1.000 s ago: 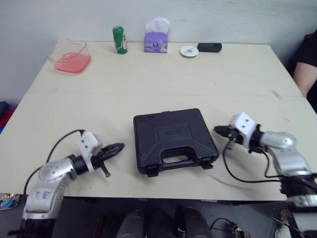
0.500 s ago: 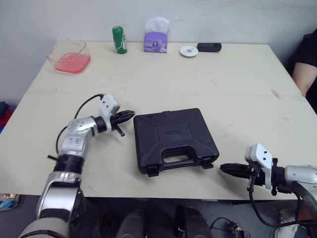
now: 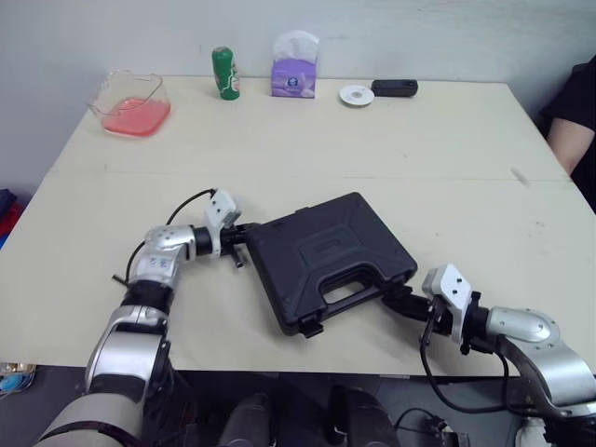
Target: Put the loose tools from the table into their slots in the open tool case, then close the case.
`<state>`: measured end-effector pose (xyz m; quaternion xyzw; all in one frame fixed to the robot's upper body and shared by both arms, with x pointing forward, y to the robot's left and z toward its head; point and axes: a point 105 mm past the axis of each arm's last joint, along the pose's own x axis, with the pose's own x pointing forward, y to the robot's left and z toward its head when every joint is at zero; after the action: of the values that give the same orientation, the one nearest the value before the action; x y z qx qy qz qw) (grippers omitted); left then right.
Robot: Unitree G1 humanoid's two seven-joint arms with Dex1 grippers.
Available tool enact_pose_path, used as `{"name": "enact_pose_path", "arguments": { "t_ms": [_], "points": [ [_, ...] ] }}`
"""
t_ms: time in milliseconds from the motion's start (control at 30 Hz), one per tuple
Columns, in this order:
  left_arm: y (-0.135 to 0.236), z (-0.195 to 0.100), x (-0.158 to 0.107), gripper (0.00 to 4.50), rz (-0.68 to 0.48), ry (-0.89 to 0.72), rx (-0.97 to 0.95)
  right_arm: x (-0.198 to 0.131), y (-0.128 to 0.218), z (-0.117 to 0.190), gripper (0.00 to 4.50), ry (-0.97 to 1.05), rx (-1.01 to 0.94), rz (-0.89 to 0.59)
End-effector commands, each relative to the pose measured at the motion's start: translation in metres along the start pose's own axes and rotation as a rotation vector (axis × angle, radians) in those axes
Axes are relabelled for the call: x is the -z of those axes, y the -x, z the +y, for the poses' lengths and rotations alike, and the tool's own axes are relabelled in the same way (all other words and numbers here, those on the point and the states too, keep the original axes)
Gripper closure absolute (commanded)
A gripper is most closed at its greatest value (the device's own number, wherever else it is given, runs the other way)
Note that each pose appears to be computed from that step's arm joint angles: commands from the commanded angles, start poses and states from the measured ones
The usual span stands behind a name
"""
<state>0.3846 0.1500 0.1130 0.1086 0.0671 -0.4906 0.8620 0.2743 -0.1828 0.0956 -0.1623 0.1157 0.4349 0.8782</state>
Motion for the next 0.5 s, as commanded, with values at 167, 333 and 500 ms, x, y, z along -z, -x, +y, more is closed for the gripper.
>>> {"name": "enact_pose_path", "arguments": {
  "t_ms": [167, 333, 500],
  "points": [
    [0.019, -0.029, -0.006, 4.45, -0.017, -0.049, 0.033, -0.017, 0.0, -0.032, 4.5, 0.119, 0.093, -0.052],
    [0.03, -0.042, -0.008, 4.45, -0.03, -0.023, -0.018, -0.013, -0.004, -0.043, 4.5, 0.126, 0.129, -0.047],
    [0.054, -0.052, -0.015, 4.45, -0.074, -0.008, -0.049, -0.019, -0.006, -0.053, 4.5, 0.131, 0.207, -0.095]
  ]
}}
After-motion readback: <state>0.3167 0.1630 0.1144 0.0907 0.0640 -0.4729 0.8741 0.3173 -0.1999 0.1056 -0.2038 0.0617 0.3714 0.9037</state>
